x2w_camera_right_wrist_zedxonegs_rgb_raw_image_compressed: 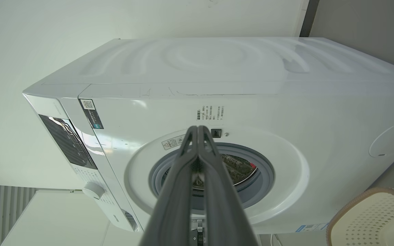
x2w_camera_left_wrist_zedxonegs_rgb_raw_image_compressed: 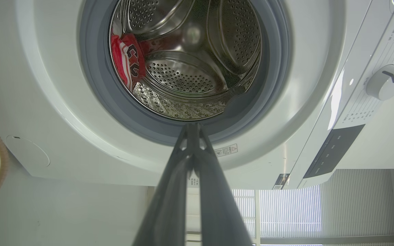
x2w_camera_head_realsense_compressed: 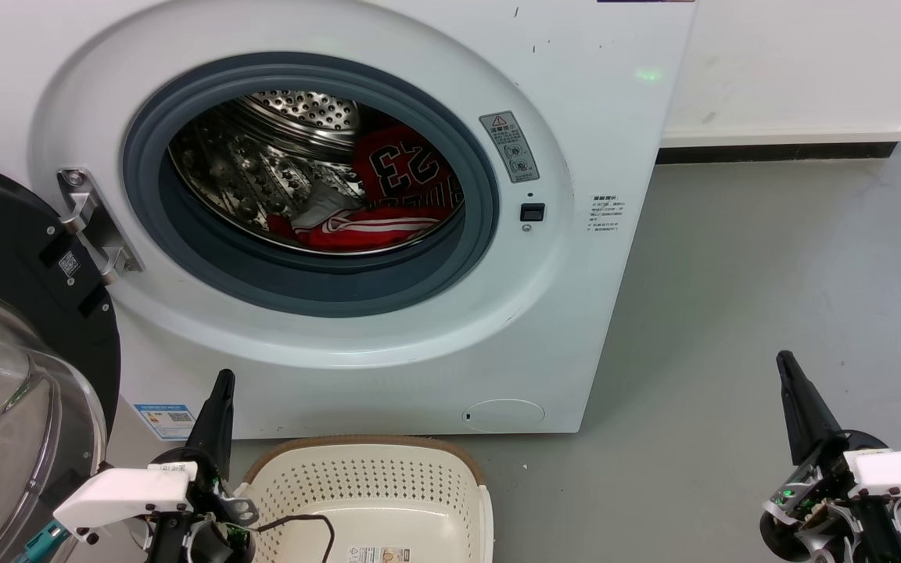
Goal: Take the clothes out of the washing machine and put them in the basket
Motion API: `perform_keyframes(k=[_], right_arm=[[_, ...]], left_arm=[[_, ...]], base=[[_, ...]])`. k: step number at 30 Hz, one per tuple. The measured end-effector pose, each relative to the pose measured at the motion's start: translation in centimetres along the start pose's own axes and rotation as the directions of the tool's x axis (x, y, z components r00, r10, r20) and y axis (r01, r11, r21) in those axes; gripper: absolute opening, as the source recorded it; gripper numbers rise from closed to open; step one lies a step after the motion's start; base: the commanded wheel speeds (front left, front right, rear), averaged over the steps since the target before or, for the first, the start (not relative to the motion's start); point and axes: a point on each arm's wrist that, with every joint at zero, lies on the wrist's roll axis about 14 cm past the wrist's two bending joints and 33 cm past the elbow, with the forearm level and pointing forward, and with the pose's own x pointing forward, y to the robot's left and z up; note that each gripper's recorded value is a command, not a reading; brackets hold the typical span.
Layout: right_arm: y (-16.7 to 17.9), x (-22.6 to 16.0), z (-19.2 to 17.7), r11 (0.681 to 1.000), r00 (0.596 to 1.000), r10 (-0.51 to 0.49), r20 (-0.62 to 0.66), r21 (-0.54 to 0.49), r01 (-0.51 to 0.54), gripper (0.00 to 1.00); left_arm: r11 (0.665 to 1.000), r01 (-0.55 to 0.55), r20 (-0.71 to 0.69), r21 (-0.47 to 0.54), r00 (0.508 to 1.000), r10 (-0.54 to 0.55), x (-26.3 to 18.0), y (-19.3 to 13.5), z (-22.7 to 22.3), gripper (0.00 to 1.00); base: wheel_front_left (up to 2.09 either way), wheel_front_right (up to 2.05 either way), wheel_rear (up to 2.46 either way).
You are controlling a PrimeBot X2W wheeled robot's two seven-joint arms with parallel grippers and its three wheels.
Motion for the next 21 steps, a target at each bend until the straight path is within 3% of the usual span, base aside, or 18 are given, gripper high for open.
perform_keyframes(k=[21], right_arm=[[0.0,0.0,-0.01,1.0,1.0,0.0,0.0,0.0,0.0,0.0]], left_arm=[[1.0,0.0,0.0,0.0,1.0,0.0,0.0,0.0,0.0,0.0]], base=[[0.0,0.0,0.0]])
